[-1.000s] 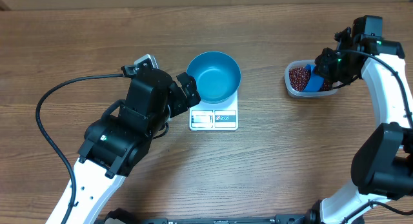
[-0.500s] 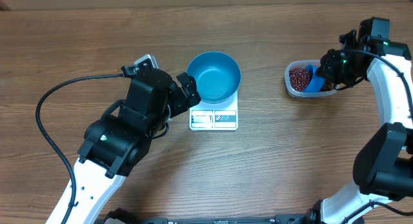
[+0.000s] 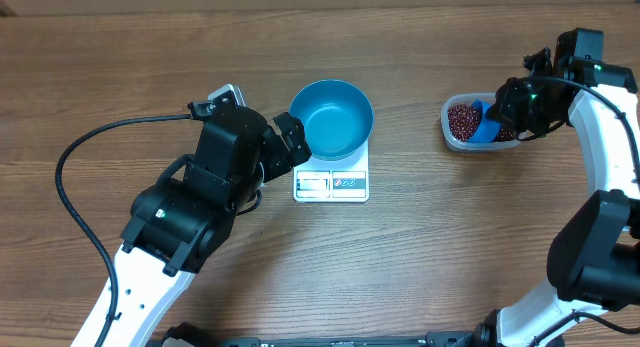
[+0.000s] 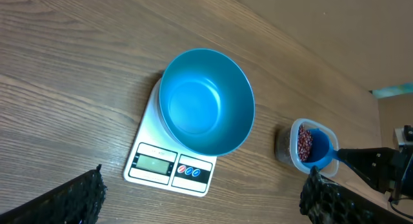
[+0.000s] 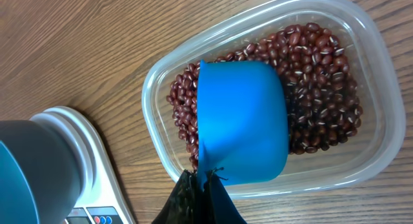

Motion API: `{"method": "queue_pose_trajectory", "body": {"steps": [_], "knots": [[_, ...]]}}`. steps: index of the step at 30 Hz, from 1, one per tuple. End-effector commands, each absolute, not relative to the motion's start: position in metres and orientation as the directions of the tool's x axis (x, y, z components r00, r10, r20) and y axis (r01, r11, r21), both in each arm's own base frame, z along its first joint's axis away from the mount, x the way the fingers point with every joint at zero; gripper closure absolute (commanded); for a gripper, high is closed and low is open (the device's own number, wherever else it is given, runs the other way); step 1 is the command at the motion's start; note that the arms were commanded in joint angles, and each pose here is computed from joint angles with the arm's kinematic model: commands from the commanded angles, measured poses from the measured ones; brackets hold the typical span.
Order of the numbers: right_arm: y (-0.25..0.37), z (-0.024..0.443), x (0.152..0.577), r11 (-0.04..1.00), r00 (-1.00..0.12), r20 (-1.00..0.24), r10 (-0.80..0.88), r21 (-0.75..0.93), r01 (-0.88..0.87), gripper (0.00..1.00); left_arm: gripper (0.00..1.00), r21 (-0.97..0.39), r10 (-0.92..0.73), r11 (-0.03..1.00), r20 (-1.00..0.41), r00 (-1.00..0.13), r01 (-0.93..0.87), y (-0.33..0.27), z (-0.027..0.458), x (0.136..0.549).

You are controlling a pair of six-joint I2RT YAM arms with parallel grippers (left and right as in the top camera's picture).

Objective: Scoop item into bowl and weigh 150g on scale
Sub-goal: 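Push the scoop through the beans with the right gripper to fill it, then lift the bean-filled scoop out of the tub with the right gripper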

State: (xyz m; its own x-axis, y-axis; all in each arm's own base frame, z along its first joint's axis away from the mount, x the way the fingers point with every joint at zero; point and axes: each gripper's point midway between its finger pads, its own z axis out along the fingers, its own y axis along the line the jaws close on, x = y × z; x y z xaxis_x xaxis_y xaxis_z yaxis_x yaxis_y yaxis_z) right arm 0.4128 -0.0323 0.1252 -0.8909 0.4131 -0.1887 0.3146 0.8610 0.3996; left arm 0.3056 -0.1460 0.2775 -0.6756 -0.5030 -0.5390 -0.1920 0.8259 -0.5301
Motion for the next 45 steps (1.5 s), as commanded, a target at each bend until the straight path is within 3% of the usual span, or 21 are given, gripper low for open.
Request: {"method": "queue_pose_trajectory", "body": {"steps": [1,45], "knots": [[-0.024,0.127,0.411,0.839,-0.895,-0.159,0.417,0.446,0.312,0.96,0.0,-0.529,-0.498,0.831,-0.567,-0.657,-0.173,-0.144,0.289,0.307],[-0.036,0.133,0.407,0.765,-0.864,-0.105,0.492,0.526,0.372,0.96,0.0,-0.529,-0.498,0.831,-0.567,-0.657,-0.173,-0.144,0.289,0.307]]}}
